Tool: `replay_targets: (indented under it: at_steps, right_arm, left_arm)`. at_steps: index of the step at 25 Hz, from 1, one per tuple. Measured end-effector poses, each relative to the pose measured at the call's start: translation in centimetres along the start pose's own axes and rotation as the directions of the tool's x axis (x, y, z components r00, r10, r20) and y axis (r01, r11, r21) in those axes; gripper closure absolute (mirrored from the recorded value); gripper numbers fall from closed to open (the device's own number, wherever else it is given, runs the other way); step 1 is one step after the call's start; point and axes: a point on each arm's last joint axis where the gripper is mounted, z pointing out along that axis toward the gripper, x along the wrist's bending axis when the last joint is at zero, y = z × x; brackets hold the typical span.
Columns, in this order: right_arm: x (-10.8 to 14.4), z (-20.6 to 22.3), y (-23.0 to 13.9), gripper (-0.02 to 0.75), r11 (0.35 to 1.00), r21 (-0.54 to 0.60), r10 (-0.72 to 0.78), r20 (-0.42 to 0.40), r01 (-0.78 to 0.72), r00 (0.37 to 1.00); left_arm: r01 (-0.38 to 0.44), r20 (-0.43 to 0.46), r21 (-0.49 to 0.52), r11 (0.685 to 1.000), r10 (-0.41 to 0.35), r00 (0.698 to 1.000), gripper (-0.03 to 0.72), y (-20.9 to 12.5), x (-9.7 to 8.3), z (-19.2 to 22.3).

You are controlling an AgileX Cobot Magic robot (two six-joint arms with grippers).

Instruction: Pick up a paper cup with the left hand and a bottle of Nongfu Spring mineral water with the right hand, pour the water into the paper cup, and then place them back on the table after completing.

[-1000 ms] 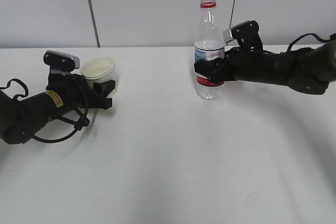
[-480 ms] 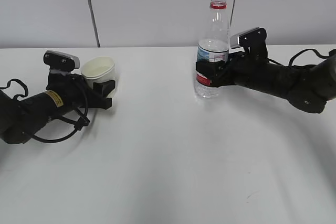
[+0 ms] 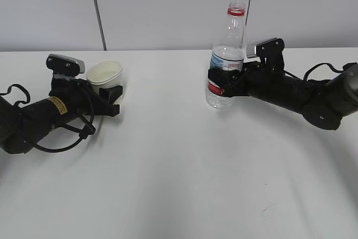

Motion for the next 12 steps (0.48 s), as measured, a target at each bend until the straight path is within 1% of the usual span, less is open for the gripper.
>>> replay_targets:
  at_steps: [12]
  right_arm:
    - [0.0,0.0,0.0,0.29,1.0,0.0,-0.002,0.0,0.002,1.0]
  left_arm:
    - [0.001,-0.002,0.0,1.0,-0.001,1.0,0.316,0.0,0.02,0.0]
